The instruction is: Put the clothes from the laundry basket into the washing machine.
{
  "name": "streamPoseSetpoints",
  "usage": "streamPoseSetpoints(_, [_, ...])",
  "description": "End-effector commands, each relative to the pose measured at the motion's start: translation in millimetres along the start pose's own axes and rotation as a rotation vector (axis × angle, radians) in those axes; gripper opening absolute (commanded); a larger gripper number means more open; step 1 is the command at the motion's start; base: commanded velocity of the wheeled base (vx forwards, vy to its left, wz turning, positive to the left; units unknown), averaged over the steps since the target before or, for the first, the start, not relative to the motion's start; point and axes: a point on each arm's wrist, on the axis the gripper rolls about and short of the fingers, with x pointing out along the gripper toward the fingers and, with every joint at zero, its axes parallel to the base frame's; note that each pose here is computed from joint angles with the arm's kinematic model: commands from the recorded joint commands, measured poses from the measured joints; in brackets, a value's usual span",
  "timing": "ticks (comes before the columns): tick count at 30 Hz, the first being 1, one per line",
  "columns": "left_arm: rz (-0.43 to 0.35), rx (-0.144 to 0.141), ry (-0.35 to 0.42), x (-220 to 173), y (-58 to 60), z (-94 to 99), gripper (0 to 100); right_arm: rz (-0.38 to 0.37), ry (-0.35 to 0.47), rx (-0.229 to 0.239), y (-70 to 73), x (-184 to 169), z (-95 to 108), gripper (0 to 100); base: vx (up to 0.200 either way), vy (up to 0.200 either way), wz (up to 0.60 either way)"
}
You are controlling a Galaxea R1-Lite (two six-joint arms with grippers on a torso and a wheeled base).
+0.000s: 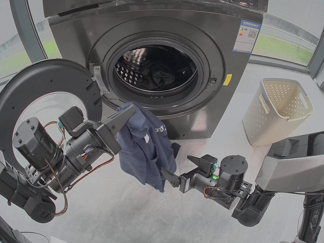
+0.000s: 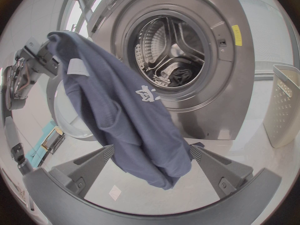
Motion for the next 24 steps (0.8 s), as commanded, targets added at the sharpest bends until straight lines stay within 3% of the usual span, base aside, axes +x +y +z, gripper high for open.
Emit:
streamPoseSetpoints(1, [0.003, 0.000, 0.002, 1, 1.0, -0.9, 0, 0.048, 0.004, -0.005, 14.6, -3, -1, 100, 0.000, 0.000, 0.00])
streamPoseSetpoints(11, [0.012, 0.005, -0.001, 1, 4.0, 0.2, 0, 0.086, -0.034, -0.004, 27.9, 7, 3, 100, 0.000, 0.000, 0.00])
streamPoseSetpoints(24, [0.011, 0.004, -0.004, 0, 3.5, 1.1, 0, 0.074, -0.080, -0.020, 25.0, 42, -8, 100, 0.000, 0.000, 0.00])
